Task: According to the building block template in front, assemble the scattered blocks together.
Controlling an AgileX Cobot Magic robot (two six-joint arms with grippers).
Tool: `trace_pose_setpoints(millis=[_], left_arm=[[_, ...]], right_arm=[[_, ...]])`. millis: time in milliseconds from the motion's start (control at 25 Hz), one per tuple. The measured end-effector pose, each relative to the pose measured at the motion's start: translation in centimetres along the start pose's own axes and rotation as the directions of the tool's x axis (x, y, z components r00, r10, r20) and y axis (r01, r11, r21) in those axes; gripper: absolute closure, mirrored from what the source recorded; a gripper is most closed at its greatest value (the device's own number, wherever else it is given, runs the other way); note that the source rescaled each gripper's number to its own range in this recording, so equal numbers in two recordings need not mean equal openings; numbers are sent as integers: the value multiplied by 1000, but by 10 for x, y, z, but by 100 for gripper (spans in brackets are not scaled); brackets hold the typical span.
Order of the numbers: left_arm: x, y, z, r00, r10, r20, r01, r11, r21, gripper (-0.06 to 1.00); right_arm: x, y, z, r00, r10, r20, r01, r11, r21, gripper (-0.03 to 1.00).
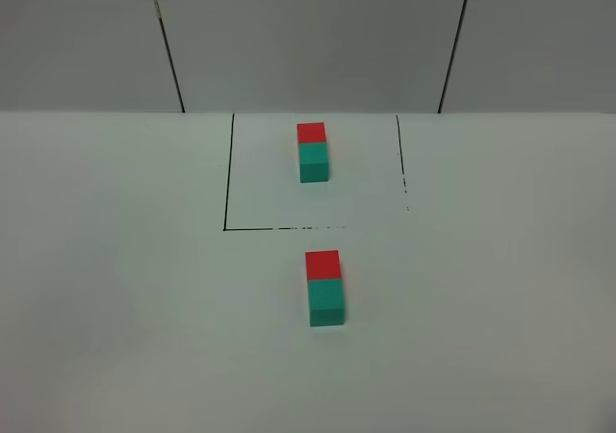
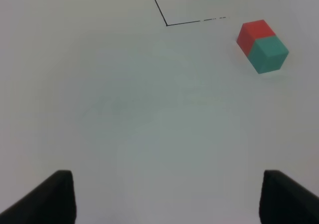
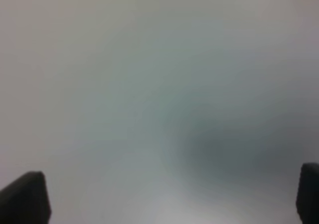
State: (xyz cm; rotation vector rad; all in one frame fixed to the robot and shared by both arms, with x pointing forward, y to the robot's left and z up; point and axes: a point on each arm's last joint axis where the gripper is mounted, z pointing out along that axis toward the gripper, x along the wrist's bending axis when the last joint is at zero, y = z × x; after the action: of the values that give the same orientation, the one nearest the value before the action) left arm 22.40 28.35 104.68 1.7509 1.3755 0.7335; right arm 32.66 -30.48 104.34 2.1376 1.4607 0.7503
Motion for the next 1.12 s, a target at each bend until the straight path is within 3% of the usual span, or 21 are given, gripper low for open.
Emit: trace_pose_setpoints(millis=[120, 400, 680, 880, 1120], left_arm=[[0, 0, 0, 1000, 0, 0, 0, 1000, 0, 36], [0, 0, 0, 1000, 0, 0, 0, 1000, 0, 36], [0, 0, 0, 1000, 1, 0, -1, 1000, 0, 36], [0, 0, 0, 1000, 1, 0, -1, 1000, 0, 36], [0, 0, 0, 1000, 1, 0, -1, 1000, 0, 36]], right_arm=[[2, -10, -17, 995, -55, -83, 48, 995, -86, -3], [2, -25, -43, 971, -142, -193, 94, 967, -238, -3], [-4, -39, -62, 959, -170, -227, 79, 928, -363, -3], [-9, -51, -65, 959, -193, -208, 115, 934, -338, -2], [-14, -61, -71, 957, -206, -206, 115, 917, -381, 3]])
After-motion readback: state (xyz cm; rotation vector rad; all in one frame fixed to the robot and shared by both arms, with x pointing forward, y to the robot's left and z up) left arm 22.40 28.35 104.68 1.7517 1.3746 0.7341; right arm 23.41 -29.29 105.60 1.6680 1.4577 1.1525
